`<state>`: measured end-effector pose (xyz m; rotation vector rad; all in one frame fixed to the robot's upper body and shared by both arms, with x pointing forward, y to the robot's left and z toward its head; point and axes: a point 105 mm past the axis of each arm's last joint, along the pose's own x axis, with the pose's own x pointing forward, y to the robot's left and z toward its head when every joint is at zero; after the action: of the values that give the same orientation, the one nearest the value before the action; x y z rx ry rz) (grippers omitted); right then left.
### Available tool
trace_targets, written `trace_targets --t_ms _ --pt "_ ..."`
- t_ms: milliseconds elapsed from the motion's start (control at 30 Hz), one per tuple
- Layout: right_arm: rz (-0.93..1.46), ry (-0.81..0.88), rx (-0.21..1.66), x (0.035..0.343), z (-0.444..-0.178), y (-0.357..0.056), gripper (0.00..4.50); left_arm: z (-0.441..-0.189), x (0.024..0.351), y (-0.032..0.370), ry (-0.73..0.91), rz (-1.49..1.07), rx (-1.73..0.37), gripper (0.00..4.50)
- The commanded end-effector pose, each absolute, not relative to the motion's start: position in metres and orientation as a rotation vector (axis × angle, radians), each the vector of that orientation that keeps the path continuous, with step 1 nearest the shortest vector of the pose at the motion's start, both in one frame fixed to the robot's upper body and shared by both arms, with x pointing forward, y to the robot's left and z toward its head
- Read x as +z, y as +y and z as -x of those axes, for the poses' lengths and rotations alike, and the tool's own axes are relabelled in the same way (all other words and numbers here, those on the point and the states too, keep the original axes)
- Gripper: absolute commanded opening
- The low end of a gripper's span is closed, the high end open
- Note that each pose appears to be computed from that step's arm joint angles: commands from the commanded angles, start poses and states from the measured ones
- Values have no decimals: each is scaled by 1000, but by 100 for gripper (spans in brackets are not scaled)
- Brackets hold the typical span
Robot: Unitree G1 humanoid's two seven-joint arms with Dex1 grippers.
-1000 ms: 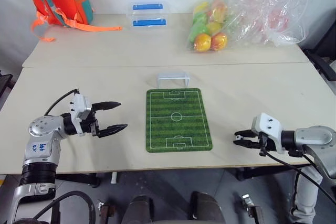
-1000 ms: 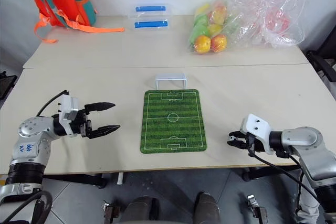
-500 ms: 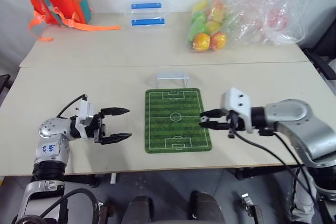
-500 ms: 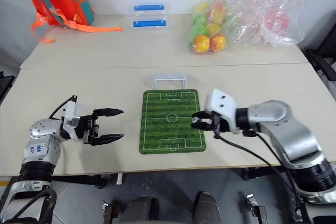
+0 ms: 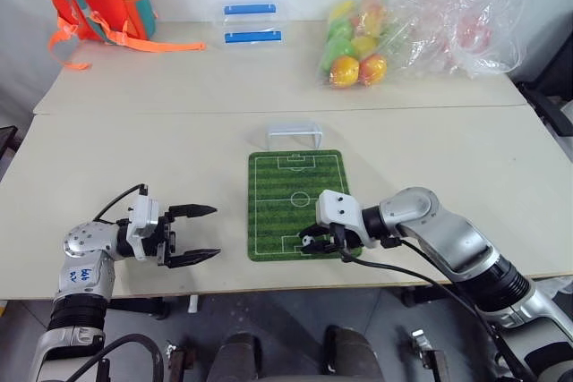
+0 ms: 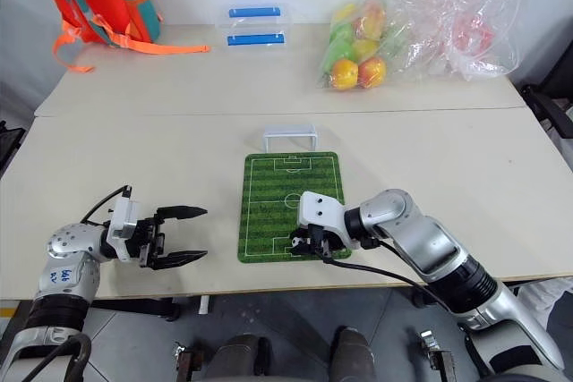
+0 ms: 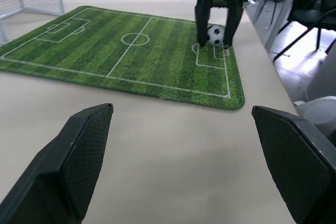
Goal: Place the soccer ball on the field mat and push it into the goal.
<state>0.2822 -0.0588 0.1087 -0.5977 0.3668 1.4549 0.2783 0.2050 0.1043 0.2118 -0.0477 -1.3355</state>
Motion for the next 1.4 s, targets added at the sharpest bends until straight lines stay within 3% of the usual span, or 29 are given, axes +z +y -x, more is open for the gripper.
trace_targets --t_ms 33,733,967,1400 --pt "646 318 1501 114 -282 -53 85 -277 113 205 -97 -218 -1319 450" --pt "653 310 1520 111 -289 -47 85 -285 118 197 -128 -212 -1286 450" --pt "657 301 1525 111 -289 -47 310 -290 118 196 -133 -211 -1272 450" --pt "653 102 1550 175 -276 -30 310 -299 121 190 -155 -203 -1273 450"
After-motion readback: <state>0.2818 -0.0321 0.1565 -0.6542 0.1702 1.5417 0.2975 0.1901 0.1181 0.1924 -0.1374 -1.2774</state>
